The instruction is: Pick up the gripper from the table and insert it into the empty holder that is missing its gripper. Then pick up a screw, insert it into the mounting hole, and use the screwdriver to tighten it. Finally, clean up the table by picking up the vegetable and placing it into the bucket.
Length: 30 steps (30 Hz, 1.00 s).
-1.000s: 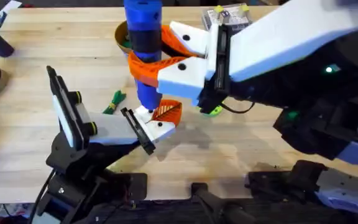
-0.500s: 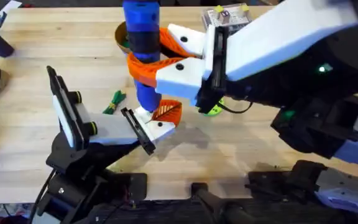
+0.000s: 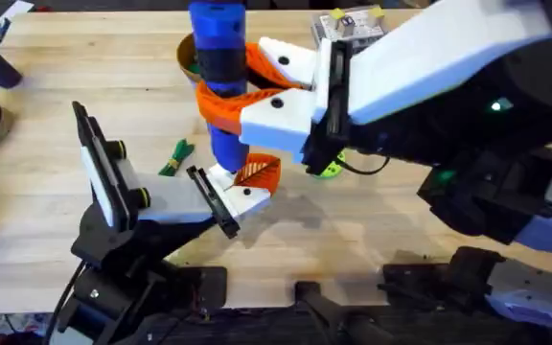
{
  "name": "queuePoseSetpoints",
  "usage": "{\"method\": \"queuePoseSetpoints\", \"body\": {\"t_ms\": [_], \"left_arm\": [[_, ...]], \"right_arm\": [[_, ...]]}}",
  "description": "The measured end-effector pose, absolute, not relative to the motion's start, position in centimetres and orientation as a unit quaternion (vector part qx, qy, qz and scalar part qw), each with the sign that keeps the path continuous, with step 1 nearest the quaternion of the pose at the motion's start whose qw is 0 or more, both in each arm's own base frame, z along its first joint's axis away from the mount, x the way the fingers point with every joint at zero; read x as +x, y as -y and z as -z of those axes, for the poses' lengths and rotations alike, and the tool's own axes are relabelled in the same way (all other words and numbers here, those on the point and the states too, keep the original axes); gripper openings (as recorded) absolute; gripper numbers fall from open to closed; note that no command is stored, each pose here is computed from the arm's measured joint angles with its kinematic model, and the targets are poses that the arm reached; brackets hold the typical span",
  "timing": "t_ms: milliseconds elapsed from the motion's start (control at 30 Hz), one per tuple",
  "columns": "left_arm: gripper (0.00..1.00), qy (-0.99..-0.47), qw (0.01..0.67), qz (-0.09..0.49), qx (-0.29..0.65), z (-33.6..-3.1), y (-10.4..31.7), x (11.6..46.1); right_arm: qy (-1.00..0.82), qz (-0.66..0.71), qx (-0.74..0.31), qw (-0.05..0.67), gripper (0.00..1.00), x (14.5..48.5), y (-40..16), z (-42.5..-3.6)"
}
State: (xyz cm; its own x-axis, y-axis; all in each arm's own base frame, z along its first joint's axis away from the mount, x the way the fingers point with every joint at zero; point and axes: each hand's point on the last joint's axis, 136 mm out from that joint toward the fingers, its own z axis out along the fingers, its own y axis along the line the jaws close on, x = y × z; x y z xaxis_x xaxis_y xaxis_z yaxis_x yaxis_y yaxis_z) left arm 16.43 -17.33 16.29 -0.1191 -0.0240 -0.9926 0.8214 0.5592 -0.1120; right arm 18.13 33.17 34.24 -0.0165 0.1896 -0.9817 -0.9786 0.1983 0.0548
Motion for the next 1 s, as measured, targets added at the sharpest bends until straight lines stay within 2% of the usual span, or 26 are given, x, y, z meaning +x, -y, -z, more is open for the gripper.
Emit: {"method": "queuePoseSetpoints", "body": {"t_ms": [1000], "left_arm": [[0.013, -0.656, 0.590, 0.359, 0.305, -16.28, 17.36, 16.40]], "right_arm": [[-0.511, -0.501, -0.387, 0.581, 0.082, 18.29, -33.34, -33.98]]}}
